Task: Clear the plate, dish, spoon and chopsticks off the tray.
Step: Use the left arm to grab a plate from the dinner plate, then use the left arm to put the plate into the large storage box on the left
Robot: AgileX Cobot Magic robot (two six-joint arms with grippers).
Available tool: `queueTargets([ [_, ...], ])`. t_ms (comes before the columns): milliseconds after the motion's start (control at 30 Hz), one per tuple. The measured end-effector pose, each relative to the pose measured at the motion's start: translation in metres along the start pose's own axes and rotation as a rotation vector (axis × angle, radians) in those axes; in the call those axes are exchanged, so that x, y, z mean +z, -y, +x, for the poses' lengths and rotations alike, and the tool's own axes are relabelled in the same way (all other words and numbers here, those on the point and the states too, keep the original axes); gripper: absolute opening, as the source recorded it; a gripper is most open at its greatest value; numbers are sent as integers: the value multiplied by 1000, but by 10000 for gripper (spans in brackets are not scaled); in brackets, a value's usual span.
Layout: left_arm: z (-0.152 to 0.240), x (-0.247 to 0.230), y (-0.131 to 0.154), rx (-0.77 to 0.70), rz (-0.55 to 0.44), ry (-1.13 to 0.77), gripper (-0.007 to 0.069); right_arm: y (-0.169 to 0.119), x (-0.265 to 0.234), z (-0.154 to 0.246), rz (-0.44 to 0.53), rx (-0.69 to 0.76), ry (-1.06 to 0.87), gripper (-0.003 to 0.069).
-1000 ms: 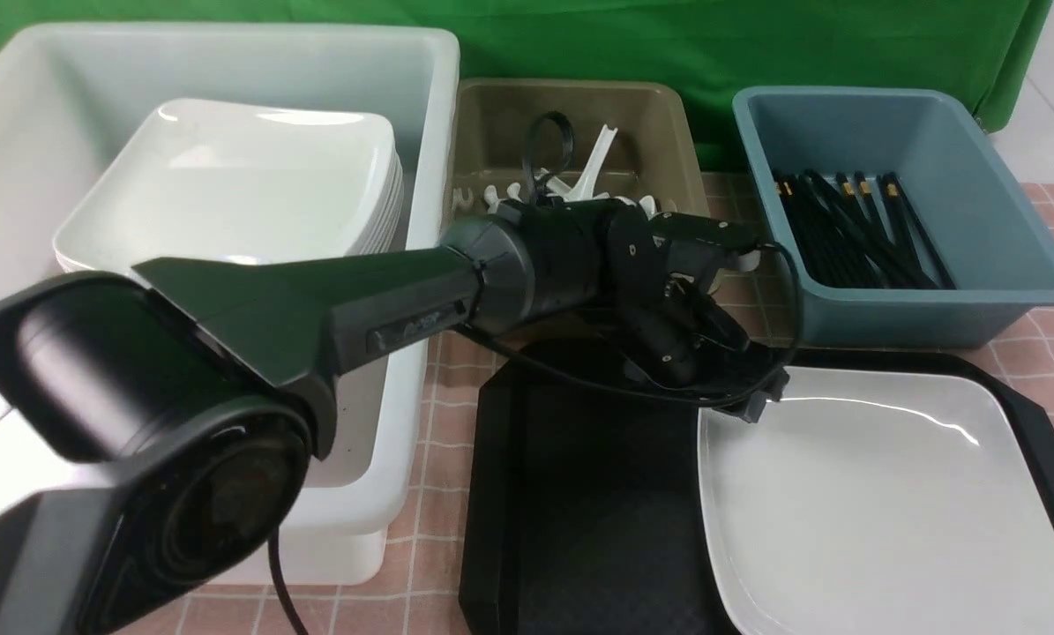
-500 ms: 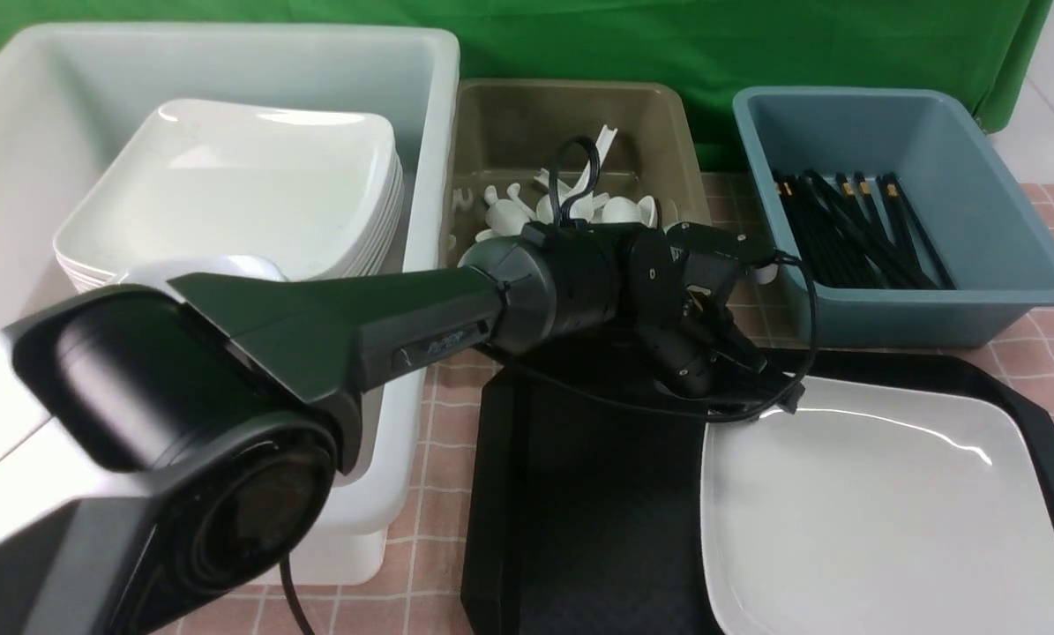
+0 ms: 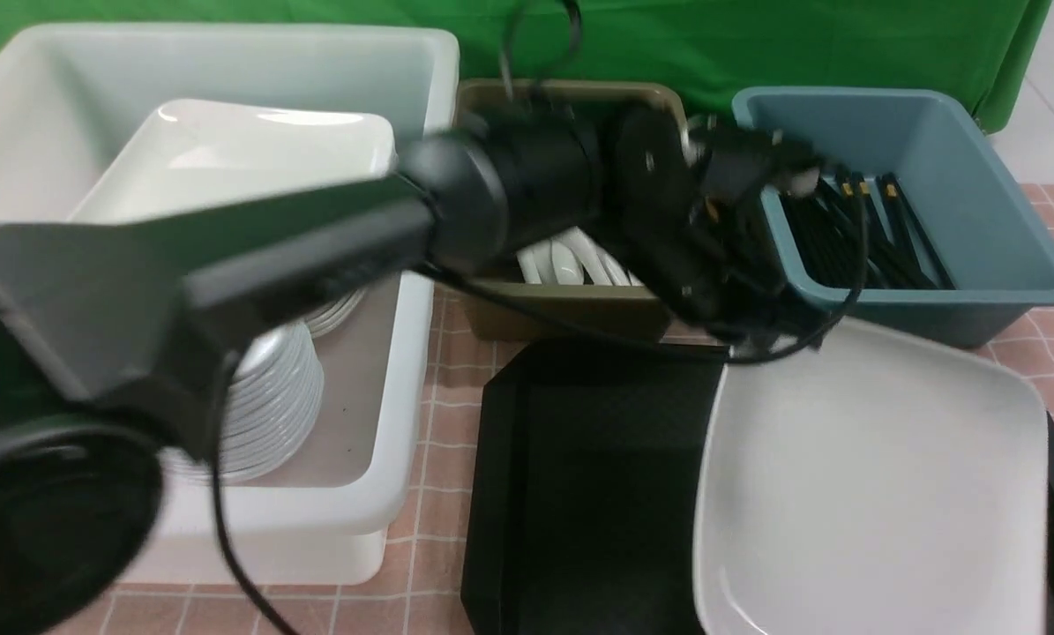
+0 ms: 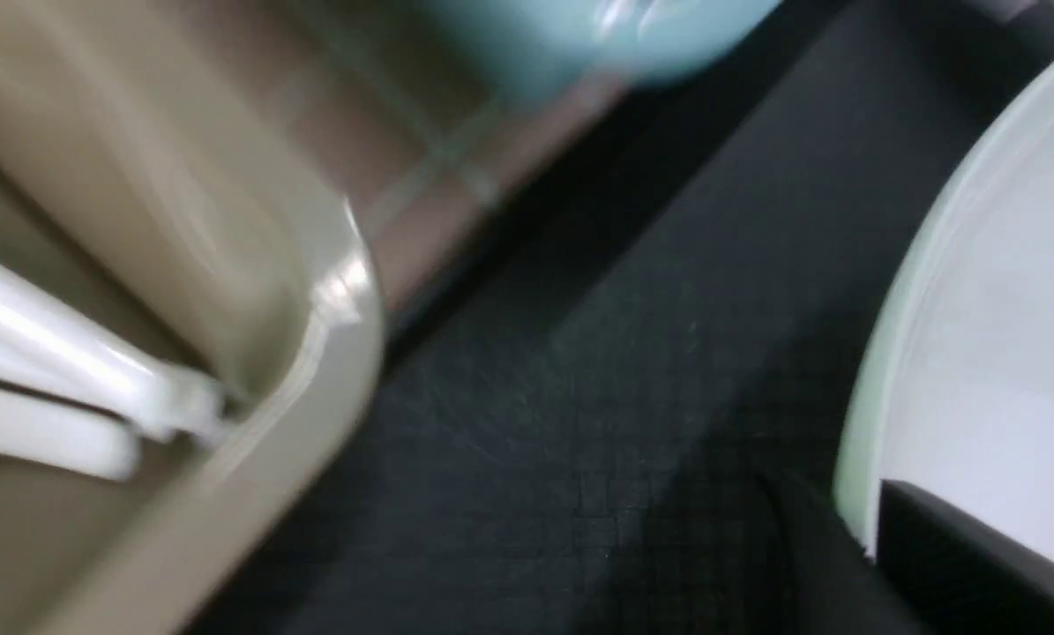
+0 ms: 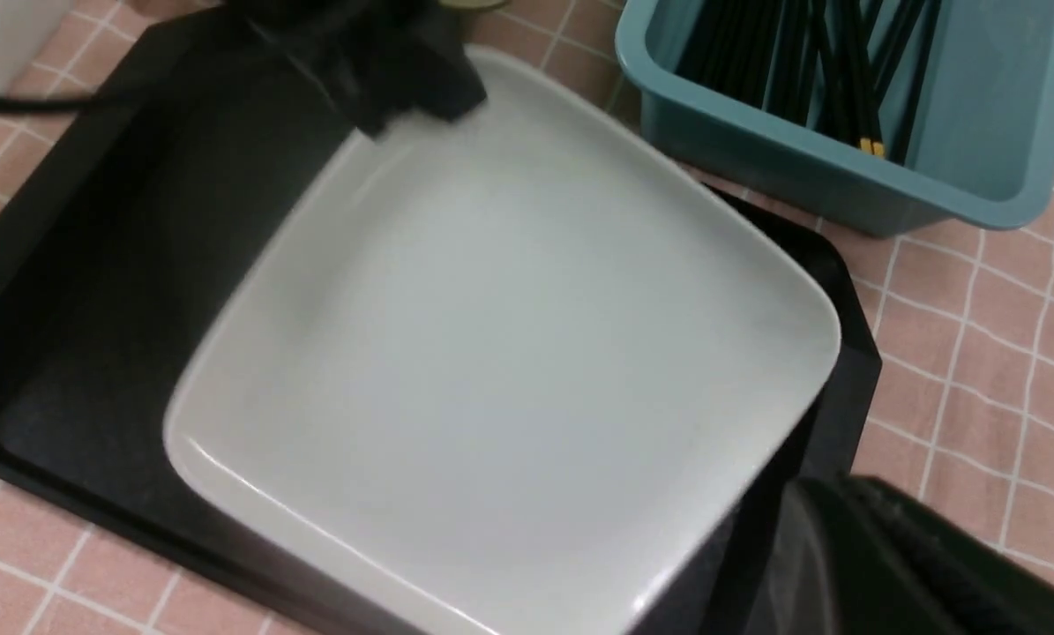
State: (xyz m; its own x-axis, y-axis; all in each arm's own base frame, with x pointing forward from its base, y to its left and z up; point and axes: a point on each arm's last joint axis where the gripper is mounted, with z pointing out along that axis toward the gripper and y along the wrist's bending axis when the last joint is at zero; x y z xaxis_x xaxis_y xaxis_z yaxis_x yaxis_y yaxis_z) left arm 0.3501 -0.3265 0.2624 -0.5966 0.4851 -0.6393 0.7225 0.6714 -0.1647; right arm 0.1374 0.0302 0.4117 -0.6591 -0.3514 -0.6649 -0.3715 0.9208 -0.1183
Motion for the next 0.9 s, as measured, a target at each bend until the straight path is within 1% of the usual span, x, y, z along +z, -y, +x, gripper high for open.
queueTargets([
  [100,-10,-33,4,47,-23,36,18,0,0,0,-2,1,1,30],
  [167,-12,-41,5,56,-26,43,15,-1,0,0,-6,3,2,30],
  [233,-16,-59,9,74,-30,61,11,-2,-2,-2,-18,8,13,30],
  [400,-22,-94,6,91,-51,106,9,-8,-9,-8,-94,11,62,30],
  [467,-25,-122,-8,81,-92,146,11,-15,-12,-13,-171,-9,96,30],
  [500,-26,-126,-10,79,-96,156,11,-15,-12,-14,-171,-9,97,30],
  [533,-28,-140,-18,66,-118,180,11,-18,-11,-17,-208,-26,109,30],
  [567,-29,-163,-36,21,-151,226,11,-21,-9,-24,-267,-45,125,30],
  [667,-27,-209,-66,-76,-188,320,11,-25,-1,-38,-346,-52,139,30],
  [733,-24,-226,-80,-118,-201,354,11,-26,1,-45,-374,-58,150,30],
  [767,-19,-251,-96,-163,-212,406,11,-26,6,-55,-410,-68,157,30],
  [867,-6,-294,-126,-261,-263,501,11,-27,11,-74,-462,-70,185,30],
  [900,3,-314,-142,-310,-302,539,11,-28,13,-81,-479,-79,192,30],
])
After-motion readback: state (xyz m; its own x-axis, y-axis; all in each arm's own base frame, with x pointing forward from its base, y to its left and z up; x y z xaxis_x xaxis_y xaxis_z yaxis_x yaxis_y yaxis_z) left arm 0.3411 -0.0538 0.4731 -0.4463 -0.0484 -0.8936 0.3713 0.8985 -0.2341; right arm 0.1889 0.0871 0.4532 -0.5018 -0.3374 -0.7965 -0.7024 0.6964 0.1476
